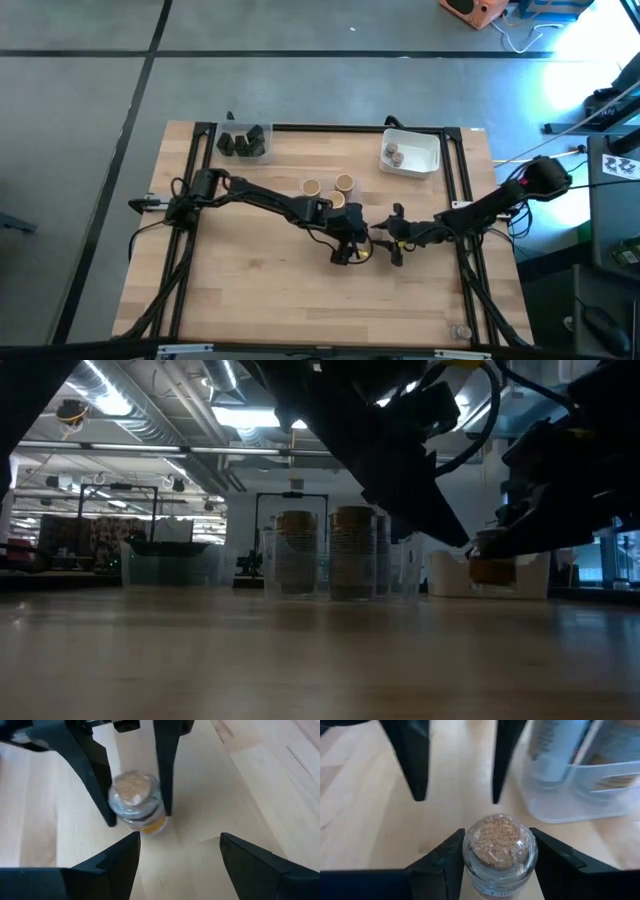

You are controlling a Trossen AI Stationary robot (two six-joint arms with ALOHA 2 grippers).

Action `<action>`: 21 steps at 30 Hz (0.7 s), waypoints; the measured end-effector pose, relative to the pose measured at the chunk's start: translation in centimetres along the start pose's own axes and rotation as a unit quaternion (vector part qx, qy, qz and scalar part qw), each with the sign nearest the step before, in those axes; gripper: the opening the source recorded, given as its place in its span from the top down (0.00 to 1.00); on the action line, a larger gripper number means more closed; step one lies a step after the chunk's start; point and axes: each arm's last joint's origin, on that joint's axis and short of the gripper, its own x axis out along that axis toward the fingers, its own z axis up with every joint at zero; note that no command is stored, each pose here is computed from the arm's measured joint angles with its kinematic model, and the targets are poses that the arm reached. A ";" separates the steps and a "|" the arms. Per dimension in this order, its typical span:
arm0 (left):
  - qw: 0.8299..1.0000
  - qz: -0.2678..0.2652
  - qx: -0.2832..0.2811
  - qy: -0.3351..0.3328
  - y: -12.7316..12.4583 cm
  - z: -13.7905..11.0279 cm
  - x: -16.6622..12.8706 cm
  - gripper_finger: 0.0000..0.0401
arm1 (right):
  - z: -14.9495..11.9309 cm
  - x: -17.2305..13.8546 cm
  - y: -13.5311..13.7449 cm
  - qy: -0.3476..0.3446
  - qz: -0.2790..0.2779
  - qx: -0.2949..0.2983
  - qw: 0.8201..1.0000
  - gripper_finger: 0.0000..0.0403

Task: Sort spices by type
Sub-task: Put the brown seasoning bottle into the white bin

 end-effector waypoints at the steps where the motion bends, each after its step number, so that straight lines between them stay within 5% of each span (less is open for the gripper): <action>1: 1.000 0.001 0.000 -0.001 0.0 0.1 -0.1 0.36 | 0.1 -0.3 -0.1 0.000 -0.008 -0.001 1.000 0.53; 12: 1.000 -0.001 0.000 0.006 -0.2 0.4 -1.1 0.36 | 2.3 -4.2 -2.7 -0.045 -0.145 -0.005 0.988 0.53; 21: 1.000 -0.001 0.002 0.007 -0.1 0.4 -1.1 0.36 | 4.1 -6.3 -7.5 -0.085 -0.302 0.011 0.949 0.53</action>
